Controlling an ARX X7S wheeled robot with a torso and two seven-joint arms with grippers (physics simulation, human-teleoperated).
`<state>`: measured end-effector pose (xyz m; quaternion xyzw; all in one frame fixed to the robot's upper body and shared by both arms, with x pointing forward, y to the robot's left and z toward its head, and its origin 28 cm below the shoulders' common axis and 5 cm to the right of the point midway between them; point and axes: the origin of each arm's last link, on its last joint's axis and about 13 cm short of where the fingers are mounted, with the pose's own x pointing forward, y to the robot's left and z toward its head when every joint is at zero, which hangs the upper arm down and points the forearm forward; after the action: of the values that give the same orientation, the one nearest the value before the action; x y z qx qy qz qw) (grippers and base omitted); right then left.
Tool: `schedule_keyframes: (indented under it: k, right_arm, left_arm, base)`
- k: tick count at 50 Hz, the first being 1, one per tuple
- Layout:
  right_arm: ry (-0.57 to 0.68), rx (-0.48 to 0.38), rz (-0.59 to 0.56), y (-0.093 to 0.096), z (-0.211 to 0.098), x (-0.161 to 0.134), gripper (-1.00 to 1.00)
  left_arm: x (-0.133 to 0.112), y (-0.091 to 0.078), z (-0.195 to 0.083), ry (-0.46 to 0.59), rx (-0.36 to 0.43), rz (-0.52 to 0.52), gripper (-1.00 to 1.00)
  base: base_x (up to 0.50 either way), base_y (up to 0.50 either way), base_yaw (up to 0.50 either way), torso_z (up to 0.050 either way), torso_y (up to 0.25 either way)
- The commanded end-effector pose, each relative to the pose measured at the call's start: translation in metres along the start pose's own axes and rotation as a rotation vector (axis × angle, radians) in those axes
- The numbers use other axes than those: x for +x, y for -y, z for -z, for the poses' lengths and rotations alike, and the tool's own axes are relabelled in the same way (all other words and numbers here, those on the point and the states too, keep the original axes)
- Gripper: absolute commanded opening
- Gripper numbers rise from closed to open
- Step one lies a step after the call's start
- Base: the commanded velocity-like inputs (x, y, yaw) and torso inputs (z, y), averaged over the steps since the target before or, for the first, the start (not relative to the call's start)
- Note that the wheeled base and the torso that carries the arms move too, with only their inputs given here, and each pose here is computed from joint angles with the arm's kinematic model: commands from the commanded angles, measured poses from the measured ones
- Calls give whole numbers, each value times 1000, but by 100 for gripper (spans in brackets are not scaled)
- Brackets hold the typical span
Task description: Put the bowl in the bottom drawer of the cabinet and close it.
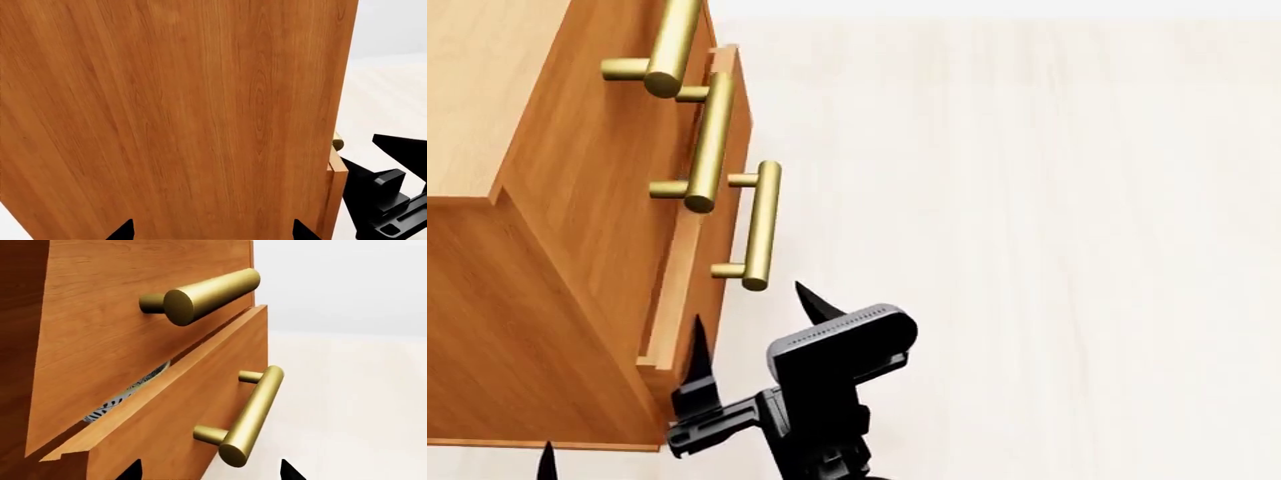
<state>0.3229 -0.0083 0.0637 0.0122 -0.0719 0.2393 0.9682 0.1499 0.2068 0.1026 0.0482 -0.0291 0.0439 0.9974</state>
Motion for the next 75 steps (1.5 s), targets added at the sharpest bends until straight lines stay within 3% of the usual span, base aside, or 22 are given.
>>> schedule_keyframes:
  k: [1,61,75]
  right_arm:
    - [21,-12,-111,-14,-4,7,100]
    - [20,-10,-203,-35,-5,24,100]
    - [39,23,-71,-18,-10,6,100]
  left_arm:
    - [2,-1,-3,20,-34,10,100]
    - [2,-3,-5,23,-37,1,100]
    - [3,-1,-3,18,-35,10,100]
  base:
    - [0,0,0,0,0]
    - [2,2,3,0,0]
    - [3,4,5,0,0]
